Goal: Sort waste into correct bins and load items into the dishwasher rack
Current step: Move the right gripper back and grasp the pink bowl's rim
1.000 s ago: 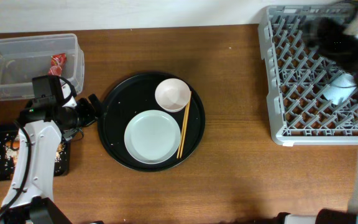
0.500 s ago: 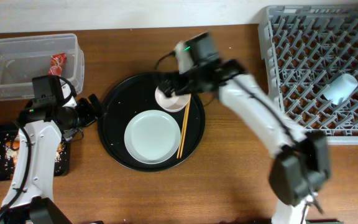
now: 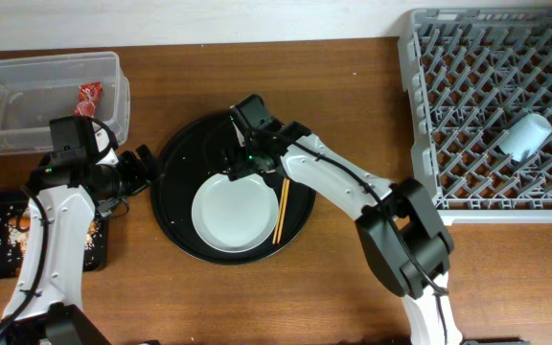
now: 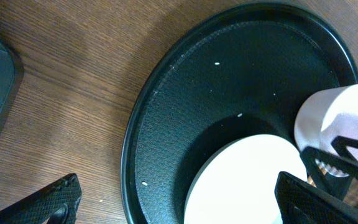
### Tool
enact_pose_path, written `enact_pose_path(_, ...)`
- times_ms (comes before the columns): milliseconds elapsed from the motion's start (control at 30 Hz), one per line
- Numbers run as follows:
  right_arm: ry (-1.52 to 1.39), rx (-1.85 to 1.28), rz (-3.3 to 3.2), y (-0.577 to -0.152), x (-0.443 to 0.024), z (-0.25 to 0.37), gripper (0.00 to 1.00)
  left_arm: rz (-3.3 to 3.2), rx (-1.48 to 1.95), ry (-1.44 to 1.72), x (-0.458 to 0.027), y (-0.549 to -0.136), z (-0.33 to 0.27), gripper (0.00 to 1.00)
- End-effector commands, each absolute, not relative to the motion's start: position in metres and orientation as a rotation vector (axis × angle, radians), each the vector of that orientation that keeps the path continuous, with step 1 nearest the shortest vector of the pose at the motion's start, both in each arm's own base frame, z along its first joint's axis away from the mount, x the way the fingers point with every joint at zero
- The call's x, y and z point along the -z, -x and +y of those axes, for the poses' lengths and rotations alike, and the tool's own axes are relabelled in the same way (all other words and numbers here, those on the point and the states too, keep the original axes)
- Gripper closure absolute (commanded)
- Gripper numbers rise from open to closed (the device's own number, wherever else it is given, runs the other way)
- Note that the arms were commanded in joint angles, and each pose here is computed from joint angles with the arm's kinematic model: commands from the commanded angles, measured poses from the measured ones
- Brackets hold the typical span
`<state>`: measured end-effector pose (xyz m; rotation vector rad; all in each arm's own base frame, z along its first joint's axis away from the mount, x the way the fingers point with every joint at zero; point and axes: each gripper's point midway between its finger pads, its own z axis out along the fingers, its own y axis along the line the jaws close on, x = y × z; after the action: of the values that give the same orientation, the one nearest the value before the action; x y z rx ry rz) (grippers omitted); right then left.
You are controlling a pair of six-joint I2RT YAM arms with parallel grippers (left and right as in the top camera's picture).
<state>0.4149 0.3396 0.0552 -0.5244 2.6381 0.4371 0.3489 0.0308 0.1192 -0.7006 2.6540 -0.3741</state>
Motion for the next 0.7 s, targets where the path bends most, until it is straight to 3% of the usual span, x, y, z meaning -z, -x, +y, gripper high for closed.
enact_pose_path(0, 0.484, -0.323, 2.625, -0.4271, -0.0407, 0.3324, 0.25, 2.661, 0.366, 0.679, -0.1178, -0.3491, 0.0306, 0.01)
enact_pose_path(133, 0.468, -0.283, 2.608, -0.4340, -0.0360, 0.3297, 0.31, 2.661, 0.366, 0.678, -0.1179, -0.3491, 0.0306, 0.01)
enact_pose_path(400, 0.464, -0.292, 2.594, -0.4365, -0.0381, 0.3317, 0.71, 2.661, 0.366, 0.679, -0.1178, -0.3491, 0.0306, 0.01)
enact_pose_path(667, 0.448, -0.278, 2.629, -0.4295, -0.0330, 0.3296, 0.71, 2.661, 0.366, 0.678, -0.1179, -0.3491, 0.0306, 0.01)
